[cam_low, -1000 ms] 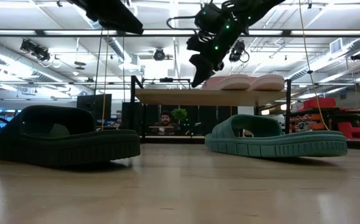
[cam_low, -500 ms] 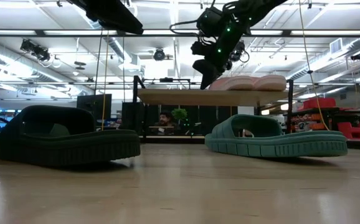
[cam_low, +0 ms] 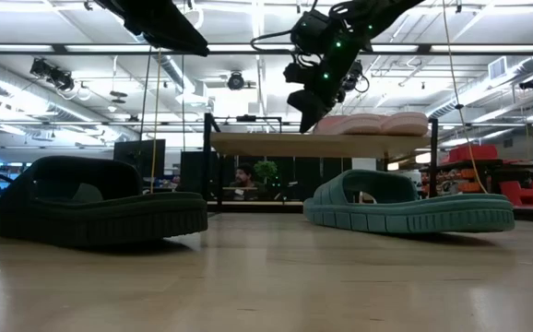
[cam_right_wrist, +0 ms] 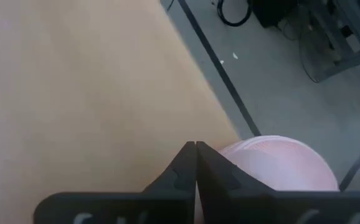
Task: Pick and place slides into the shelf
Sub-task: Put the pink slipper on the shelf, then put the left green slipper on the shelf
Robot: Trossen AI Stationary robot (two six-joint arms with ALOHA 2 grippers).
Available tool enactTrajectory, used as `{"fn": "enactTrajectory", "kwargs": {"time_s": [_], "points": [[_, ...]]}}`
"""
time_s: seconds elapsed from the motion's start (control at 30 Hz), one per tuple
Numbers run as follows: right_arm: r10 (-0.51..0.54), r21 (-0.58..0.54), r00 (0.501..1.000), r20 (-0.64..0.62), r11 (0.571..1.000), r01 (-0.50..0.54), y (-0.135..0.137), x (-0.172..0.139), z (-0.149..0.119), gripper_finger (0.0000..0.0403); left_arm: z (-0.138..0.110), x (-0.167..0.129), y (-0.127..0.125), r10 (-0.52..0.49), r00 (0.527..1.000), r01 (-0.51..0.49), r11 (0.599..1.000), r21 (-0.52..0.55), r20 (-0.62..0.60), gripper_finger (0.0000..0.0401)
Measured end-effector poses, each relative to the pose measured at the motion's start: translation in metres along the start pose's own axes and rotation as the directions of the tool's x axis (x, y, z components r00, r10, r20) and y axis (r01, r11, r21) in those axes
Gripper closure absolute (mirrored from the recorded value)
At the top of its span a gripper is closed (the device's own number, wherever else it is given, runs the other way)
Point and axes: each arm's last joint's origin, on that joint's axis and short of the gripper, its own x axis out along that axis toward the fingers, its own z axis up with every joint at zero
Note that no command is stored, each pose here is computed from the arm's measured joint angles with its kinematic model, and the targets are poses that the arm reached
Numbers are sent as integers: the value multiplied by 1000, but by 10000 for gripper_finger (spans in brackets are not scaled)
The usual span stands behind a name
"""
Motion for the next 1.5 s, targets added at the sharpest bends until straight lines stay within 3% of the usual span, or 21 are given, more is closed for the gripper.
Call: {"fn": "enactTrajectory", "kwargs": {"time_s": [0.13, 0.23, 0.37, 0.57, 0.77, 0.93, 1.1, 1.27, 1.5], "points": [[29, -30, 1000, 9, 999, -28, 12, -4, 2, 371, -1, 0, 0, 0, 1000, 0, 1000, 10, -10, 229], [44, -48, 999, 20, 998, -43, 20, -9, 3, 360, -4, 0, -1, -3, 999, 7, 992, 126, -37, 229], [66, -95, 997, 39, 994, -62, 33, -21, 7, 348, -5, -3, -6, -23, 999, 35, 952, 305, -42, 229], [134, -151, 986, 103, 982, -118, 57, -60, 13, 335, -17, -9, -16, -59, 986, 118, 907, 405, -155, 229], [234, -238, 956, 175, 953, -190, 87, -111, 12, 332, -32, -19, -25, -78, 955, 185, 911, 370, -286, 229], [294, -281, 926, 237, 933, -224, 101, -144, 10, 332, -16, -37, -19, -55, 928, 213, 890, 403, -368, 229], [339, -273, 908, 248, 923, -270, 111, -162, 6, 331, -11, -51, -7, -47, 868, 205, 941, 270, -495, 229], [382, -322, 908, 170, 893, -315, 124, -166, -6, 323, -37, -53, -8, -54, 754, 248, 947, 207, -655, 229], [405, -265, 902, 149, 895, -358, 136, -171, -13, 323, -80, -36, -15, -3, 685, 251, 940, 233, -729, 208]]}}
